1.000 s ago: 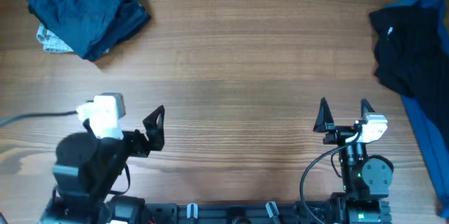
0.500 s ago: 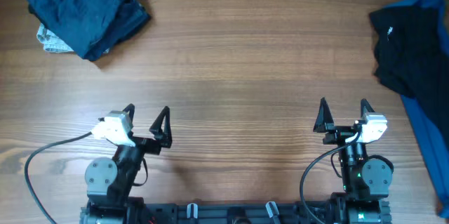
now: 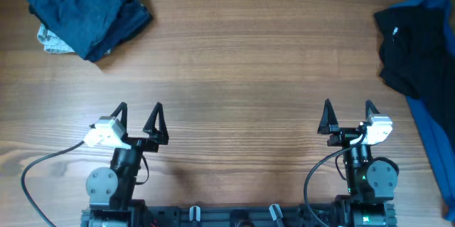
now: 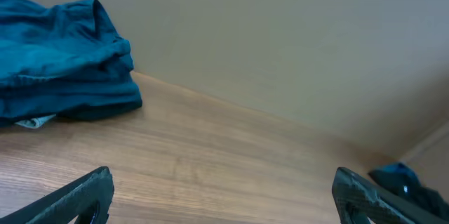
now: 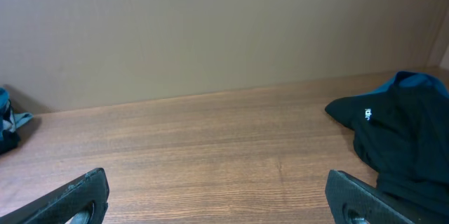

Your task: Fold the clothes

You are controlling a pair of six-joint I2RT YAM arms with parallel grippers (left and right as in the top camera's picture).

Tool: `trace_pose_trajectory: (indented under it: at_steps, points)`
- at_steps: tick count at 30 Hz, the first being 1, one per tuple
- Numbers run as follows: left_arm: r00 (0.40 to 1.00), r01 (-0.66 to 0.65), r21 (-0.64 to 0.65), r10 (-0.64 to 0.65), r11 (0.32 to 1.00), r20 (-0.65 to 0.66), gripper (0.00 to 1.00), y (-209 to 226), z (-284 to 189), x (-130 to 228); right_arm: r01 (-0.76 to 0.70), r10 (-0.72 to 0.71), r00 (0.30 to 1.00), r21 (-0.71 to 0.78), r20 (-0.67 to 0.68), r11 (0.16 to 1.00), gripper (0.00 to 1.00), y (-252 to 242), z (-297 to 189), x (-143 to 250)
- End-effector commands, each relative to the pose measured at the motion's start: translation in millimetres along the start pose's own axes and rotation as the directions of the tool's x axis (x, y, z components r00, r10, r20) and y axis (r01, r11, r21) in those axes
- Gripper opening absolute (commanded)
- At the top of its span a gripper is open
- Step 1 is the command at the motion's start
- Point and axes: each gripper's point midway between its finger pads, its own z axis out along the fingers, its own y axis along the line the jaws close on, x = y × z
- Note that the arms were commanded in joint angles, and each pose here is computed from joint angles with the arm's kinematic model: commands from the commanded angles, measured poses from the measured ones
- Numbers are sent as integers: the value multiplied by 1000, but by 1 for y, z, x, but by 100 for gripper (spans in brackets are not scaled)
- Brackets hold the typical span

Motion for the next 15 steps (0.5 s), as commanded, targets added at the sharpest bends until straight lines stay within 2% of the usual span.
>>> trace_pose_trajectory:
  at_steps: [1, 4, 9, 13, 15]
  points:
    - [999, 35, -29, -35, 999, 19, 100, 11, 1, 8, 13, -13, 1000, -12, 7, 1000, 100, 2, 0, -1]
    - [999, 37, -42, -37, 998, -3, 100, 16, 2, 18, 13, -13, 1000, -12, 7, 1000, 100, 2, 0, -1]
    - [1000, 18, -74, -17, 997, 13, 100, 22, 2, 15, 13, -13, 1000, -12, 7, 1000, 100, 2, 0, -1]
    - [998, 5, -52, -2, 999, 65, 100, 16, 1, 2, 13, -13, 1000, -12, 7, 1000, 100, 2, 0, -1]
    - [1000, -6, -71, 7, 997, 23, 100, 21, 2, 12, 13, -13, 1000, -12, 7, 1000, 100, 2, 0, -1]
